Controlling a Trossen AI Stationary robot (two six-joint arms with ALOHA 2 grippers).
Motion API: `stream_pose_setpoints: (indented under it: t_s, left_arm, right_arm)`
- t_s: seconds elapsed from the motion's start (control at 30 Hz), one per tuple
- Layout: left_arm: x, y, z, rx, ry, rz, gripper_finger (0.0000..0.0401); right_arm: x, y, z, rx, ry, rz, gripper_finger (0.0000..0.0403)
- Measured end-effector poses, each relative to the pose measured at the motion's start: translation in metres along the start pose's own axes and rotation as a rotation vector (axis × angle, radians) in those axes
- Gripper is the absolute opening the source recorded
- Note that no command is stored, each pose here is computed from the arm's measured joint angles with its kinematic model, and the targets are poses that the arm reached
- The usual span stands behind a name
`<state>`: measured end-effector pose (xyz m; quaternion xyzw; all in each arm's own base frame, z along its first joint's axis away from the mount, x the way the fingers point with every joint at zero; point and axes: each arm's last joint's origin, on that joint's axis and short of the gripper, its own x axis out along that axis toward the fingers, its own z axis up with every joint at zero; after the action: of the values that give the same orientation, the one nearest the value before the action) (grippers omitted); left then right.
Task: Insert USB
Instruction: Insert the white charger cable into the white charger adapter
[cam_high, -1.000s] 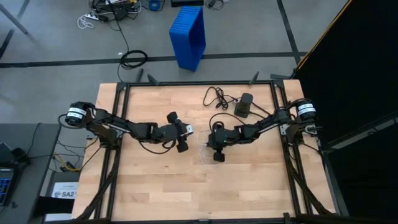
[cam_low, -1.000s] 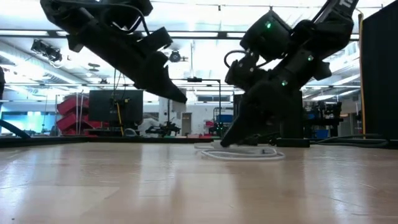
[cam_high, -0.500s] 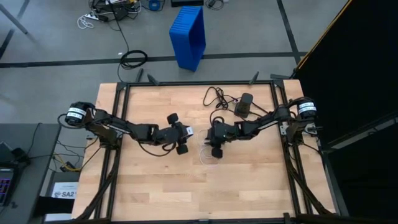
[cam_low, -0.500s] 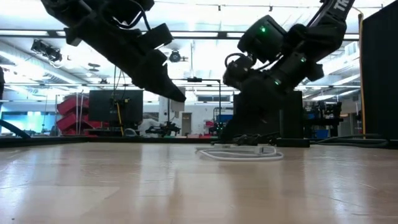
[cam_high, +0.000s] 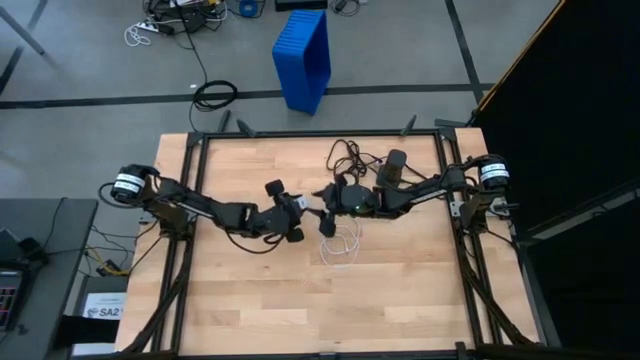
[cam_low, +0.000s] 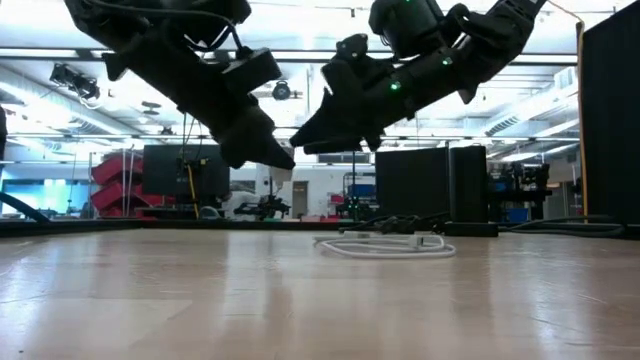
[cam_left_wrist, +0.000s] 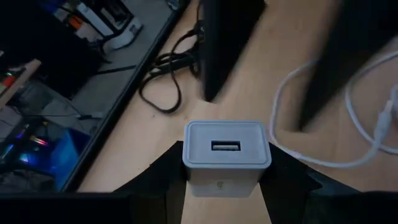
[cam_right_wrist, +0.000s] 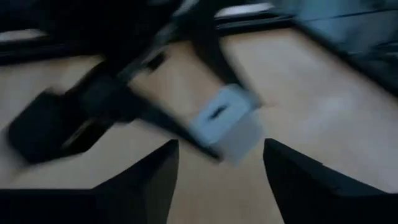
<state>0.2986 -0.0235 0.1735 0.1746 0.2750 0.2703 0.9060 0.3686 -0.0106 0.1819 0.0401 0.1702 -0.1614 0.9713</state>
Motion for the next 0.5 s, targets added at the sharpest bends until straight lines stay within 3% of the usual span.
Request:
stream_pose_setpoints:
  t_s: [0.27, 0.5]
  left_arm:
    - [0.026, -0.022, 0.022, 0.109, 0.023, 0.071, 0.0143]
    - [0.027, -0.03, 0.024, 0.176, 0.081, 0.158, 0.0143]
  right_arm:
    - [0.001, -0.002, 0.002, -0.004, 0.013, -0.019, 0.024]
    - [0.0, -0.006, -0.007, 0.015, 0.11, -0.082, 0.0211]
